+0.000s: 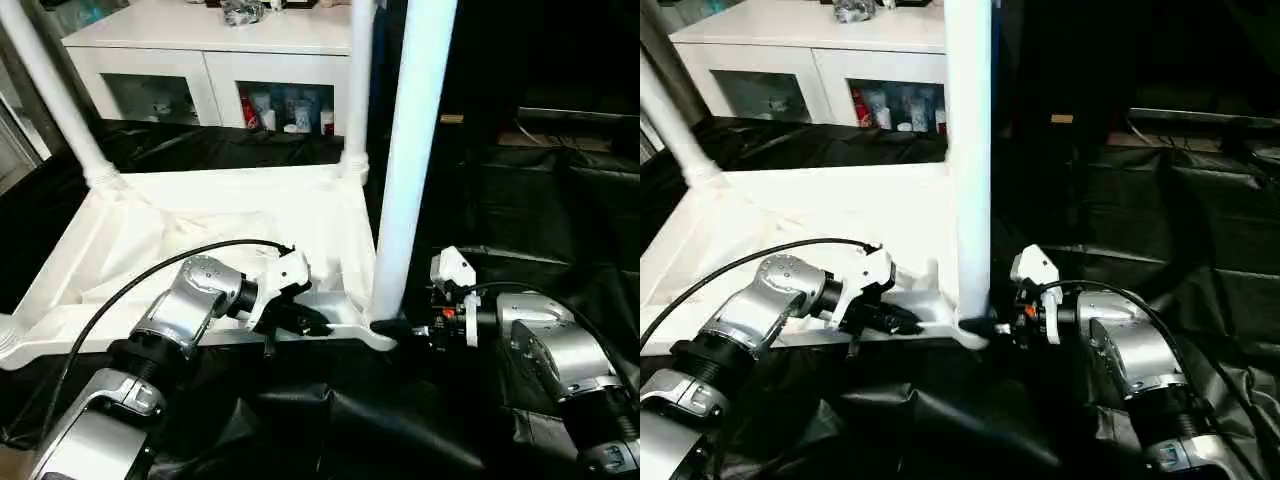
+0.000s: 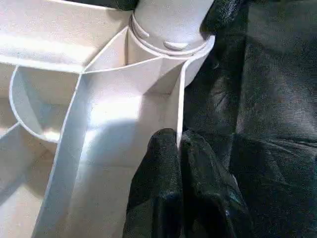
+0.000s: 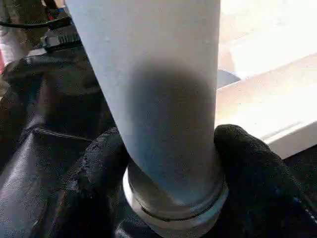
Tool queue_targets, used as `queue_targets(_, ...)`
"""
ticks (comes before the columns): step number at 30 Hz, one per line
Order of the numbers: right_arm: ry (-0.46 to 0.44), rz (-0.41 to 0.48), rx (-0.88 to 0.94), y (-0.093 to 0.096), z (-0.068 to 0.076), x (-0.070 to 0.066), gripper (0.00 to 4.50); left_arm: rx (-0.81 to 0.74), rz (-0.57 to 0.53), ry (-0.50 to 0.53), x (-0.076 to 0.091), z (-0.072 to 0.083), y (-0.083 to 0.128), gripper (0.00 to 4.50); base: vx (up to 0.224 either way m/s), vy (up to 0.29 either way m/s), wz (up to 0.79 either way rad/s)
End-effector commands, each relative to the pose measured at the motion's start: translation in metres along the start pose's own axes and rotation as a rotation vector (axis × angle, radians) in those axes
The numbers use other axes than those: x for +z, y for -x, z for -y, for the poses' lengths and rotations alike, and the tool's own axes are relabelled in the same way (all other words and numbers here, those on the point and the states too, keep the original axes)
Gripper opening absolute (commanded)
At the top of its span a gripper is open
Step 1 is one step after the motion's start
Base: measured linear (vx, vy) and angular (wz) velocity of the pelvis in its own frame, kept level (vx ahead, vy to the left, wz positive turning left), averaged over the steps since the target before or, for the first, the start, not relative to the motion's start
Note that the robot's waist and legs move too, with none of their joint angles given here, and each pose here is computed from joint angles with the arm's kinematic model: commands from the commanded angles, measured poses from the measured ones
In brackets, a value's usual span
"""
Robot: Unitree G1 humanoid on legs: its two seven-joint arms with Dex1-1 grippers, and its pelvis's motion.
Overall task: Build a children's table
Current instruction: Rotate leg to tighten
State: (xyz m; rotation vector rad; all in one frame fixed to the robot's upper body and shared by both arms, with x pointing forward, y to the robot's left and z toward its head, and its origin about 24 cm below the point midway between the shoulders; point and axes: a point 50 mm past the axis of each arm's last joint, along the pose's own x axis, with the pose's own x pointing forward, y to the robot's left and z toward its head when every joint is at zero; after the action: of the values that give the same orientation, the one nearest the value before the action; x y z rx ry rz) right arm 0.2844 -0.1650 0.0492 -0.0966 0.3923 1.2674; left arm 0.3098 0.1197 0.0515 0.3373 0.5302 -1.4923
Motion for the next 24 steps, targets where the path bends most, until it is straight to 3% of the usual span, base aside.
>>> queue_targets(1,-0.012,-0.046,0.071,-0.011,-0.008,-0.007,2.74,-0.005,0.05,-0.071,0.018,0.0,0.001,0.0,0.0,0.0,0.0)
queue_targets(11,-0.058,-0.009,0.059,-0.019,-0.012,-0.009,2.33,0.087,0.08,-0.068,0.022,-0.007,-0.002,0.0,0.0,0.0,0.0)
queue_targets(14,-0.092,0.026,-0.149,-0.029,-0.001,-0.016,2.23,0.241,0.117,-0.026,0.028,-0.019,-0.009,0.0,0.0,0.0,0.0)
queue_targets(15,-0.129,0.026,-0.343,-0.035,0.009,-0.024,2.18,0.337,0.141,-0.012,0.033,-0.026,-0.016,0.0,0.0,0.0,0.0)
queue_targets(17,-0.179,0.043,-0.451,-0.041,0.014,-0.028,2.11,0.384,0.151,0.004,0.037,-0.029,-0.022,0.0,0.0,0.0,0.0)
queue_targets(19,-0.226,0.073,-0.49,-0.046,0.013,-0.028,2.08,0.404,0.165,0.014,0.041,-0.03,-0.028,0.0,0.0,0.0,0.0)
queue_targets(21,-0.281,0.112,-0.523,-0.066,0.007,-0.026,2.06,0.415,0.197,0.037,0.051,-0.027,-0.046,0.0,0.0,0.0,0.0)
queue_targets(24,-0.225,0.125,-0.439,-0.089,-0.007,-0.016,2.06,0.384,0.215,0.036,0.058,-0.022,-0.062,0.0,0.0,0.0,0.0)
